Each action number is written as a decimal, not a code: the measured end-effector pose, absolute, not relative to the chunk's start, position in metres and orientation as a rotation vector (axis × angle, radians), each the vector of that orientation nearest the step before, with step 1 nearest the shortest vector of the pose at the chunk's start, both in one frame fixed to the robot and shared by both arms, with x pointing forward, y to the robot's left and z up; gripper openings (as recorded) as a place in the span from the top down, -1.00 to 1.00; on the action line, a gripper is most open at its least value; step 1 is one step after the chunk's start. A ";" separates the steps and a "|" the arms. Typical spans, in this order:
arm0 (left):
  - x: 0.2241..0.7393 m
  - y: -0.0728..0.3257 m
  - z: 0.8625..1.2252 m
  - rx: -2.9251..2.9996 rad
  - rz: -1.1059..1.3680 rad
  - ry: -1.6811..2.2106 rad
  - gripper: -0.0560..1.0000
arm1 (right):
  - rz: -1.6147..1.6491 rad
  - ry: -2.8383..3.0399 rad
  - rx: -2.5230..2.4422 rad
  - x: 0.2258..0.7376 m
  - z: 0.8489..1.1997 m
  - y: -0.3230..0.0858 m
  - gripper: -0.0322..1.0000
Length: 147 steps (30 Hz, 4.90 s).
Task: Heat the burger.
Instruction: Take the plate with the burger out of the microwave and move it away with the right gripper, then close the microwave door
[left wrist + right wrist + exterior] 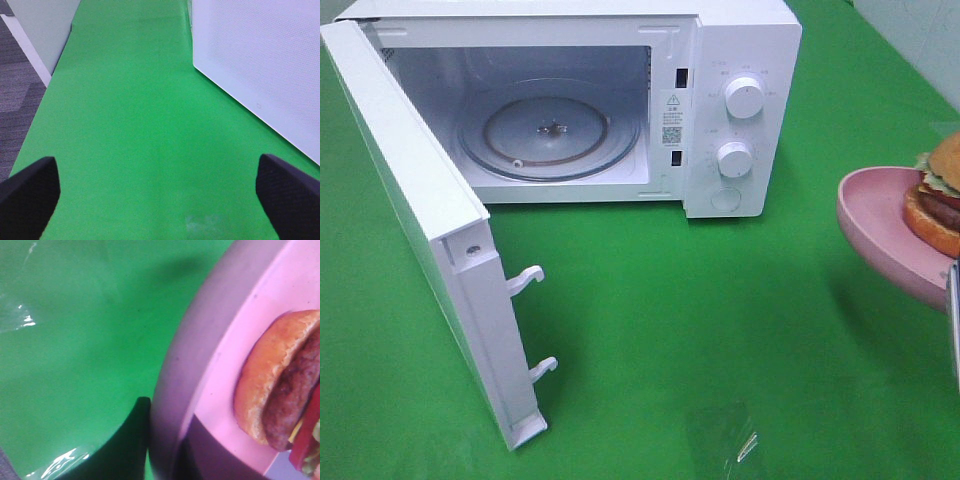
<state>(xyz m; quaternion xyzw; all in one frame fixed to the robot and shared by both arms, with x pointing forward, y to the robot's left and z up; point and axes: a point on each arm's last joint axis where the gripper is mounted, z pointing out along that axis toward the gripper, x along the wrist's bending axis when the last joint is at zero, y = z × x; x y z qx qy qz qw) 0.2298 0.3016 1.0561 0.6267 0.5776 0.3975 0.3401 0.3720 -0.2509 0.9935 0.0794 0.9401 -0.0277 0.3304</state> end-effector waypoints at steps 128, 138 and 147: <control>0.230 0.302 1.056 1.631 1.035 1.503 -0.98 | 0.245 2.153 1.668 0.432 1.000 -0.237 -0.58; 0.230 0.302 1.056 1.631 1.035 1.503 -0.98 | 0.511 2.194 1.581 0.387 1.045 -0.245 -0.55; 0.230 0.302 1.056 1.631 1.035 1.503 -0.98 | 0.577 2.194 1.546 0.346 1.065 -0.262 -0.54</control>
